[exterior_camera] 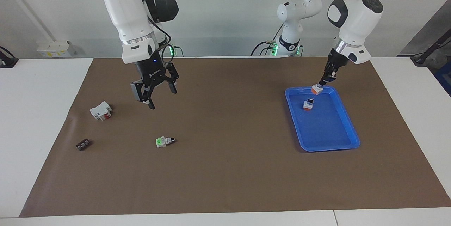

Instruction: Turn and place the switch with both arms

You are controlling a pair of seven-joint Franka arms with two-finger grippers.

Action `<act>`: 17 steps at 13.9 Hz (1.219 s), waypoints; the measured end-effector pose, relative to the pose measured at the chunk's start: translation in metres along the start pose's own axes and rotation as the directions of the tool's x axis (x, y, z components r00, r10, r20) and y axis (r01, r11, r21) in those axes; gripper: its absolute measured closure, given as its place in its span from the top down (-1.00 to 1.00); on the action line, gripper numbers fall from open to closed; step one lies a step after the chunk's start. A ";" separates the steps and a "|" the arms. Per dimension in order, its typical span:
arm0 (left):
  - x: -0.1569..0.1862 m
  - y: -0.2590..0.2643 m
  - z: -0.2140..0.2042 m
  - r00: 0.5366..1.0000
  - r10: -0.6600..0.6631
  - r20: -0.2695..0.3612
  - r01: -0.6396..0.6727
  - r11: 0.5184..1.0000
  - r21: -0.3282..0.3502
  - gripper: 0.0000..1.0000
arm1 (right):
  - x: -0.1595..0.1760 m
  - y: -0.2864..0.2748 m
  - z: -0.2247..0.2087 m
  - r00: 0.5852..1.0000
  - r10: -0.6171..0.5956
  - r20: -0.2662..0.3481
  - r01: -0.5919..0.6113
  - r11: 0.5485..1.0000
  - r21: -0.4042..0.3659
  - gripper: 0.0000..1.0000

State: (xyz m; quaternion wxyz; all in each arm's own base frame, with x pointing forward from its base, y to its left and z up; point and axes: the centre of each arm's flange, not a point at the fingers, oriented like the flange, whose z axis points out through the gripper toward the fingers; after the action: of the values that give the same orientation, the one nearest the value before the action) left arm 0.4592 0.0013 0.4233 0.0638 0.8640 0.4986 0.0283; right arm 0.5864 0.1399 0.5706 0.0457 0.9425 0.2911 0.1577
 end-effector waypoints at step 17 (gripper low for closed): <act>0.048 0.048 -0.028 0.999 0.022 -0.028 -0.024 0.998 -0.052 1.00 | -0.089 0.076 -0.095 0.761 0.572 0.306 -0.584 0.810 -0.060 1.00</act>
State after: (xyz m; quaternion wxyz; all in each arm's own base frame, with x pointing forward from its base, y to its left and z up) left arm 0.5214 0.0213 0.4566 0.0792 0.8673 0.4885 0.0542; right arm 0.5266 0.0262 0.6501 0.0219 0.9995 -0.0212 0.0084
